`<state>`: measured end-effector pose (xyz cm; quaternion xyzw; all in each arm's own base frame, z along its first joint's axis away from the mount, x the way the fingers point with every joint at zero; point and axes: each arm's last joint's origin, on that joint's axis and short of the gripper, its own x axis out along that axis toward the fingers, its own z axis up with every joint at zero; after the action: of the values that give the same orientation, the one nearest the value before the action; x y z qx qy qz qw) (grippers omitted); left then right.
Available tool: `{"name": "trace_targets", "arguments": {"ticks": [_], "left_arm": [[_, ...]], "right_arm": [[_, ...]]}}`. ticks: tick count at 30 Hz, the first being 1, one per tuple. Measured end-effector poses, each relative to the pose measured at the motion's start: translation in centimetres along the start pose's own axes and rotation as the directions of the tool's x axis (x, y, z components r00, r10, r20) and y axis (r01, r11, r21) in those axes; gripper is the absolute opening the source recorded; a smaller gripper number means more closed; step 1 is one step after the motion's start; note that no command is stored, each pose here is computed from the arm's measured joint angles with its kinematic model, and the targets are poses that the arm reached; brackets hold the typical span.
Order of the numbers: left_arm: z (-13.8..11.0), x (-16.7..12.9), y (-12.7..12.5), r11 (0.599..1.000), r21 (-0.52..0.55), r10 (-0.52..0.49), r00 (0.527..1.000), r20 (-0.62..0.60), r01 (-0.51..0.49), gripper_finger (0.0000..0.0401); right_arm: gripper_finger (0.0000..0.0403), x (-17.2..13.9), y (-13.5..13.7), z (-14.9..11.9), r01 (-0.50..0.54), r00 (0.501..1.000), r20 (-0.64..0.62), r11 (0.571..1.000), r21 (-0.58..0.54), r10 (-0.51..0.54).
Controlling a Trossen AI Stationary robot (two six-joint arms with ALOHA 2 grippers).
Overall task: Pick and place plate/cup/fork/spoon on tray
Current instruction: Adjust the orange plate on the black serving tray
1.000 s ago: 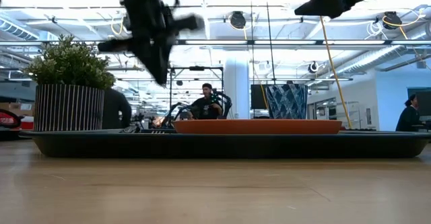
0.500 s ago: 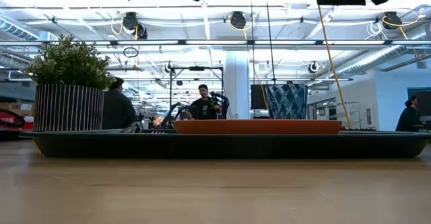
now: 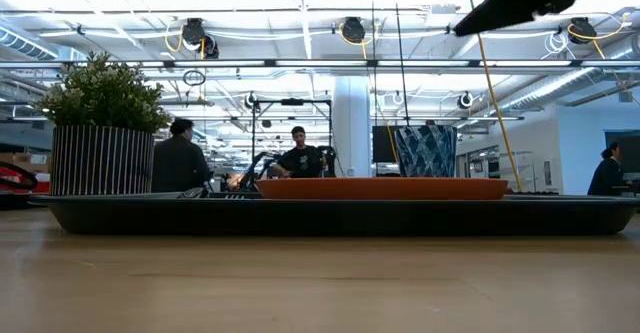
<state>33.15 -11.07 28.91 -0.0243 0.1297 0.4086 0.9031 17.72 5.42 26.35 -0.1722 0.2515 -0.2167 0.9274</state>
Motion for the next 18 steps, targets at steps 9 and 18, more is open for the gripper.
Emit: {"name": "trace_targets", "arguments": {"ticks": [9,18], "left_arm": [[3.9,2.0,-2.1,0.6,0.152,-0.799,0.598,0.059,0.786,0.0006],[5.1,3.8,-1.1,0.63,0.254,-0.775,0.616,0.142,0.734,0.0017]], "right_arm": [[0.0114,2.0,-1.3,1.1,0.068,0.998,-0.006,0.997,-0.039,-0.068],[0.0114,1.7,-3.1,1.7,0.127,0.991,0.045,0.99,0.058,-0.129]]}}
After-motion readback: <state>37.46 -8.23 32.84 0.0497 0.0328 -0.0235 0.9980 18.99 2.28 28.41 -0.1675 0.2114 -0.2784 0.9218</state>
